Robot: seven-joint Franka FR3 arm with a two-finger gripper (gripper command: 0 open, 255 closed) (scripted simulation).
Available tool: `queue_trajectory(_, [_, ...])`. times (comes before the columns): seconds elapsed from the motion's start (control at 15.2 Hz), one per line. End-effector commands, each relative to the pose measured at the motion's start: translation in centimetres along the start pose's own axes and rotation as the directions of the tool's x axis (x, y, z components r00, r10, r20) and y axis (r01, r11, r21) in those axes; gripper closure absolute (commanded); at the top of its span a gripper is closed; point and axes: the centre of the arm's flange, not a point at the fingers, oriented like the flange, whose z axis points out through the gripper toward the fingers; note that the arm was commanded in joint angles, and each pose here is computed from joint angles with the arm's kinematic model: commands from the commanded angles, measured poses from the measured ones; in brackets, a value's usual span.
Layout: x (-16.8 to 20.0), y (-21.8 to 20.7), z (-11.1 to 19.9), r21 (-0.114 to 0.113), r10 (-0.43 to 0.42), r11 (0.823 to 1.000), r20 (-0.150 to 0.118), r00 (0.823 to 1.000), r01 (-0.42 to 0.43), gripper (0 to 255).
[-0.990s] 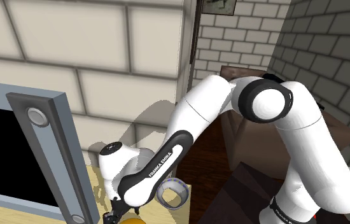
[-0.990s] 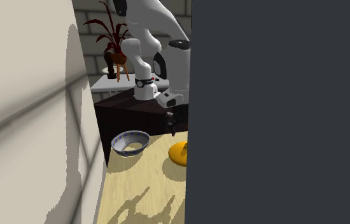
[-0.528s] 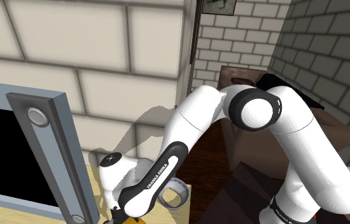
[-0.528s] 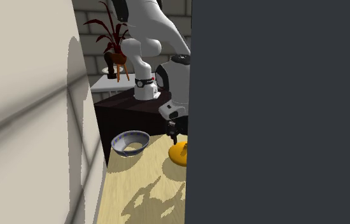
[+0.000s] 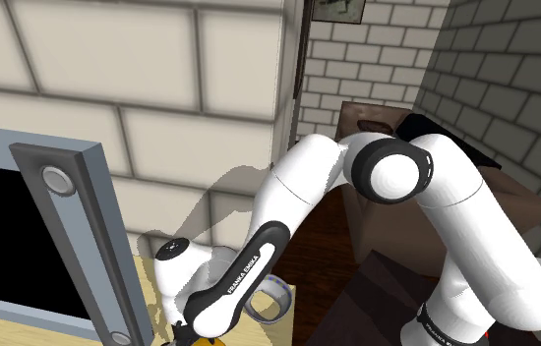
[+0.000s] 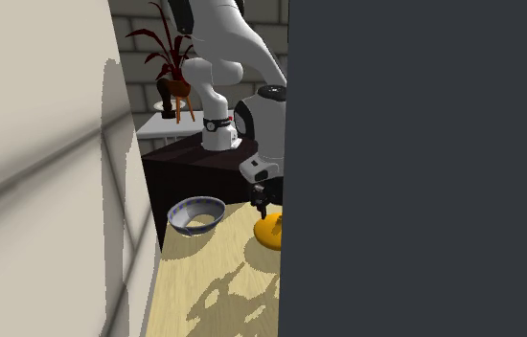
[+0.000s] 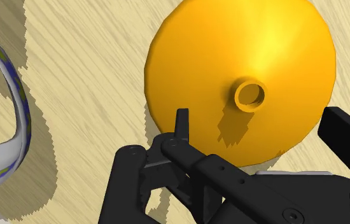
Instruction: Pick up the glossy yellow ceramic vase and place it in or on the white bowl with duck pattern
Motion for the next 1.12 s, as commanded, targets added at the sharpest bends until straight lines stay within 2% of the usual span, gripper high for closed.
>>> queue_trajectory(0.0, [0.0,0.0,0.0,0.0,0.0,1.0,0.0,1.0,0.0,255])
queue_trajectory(0.59, [0.0,0.0,0.0,0.0,0.0,1.0,0.0,1.0,0.0,255])
queue_trajectory(1.06, [-0.6,-0.1,-3.6,0.0,0.0,1.0,0.0,1.0,0.0,255])
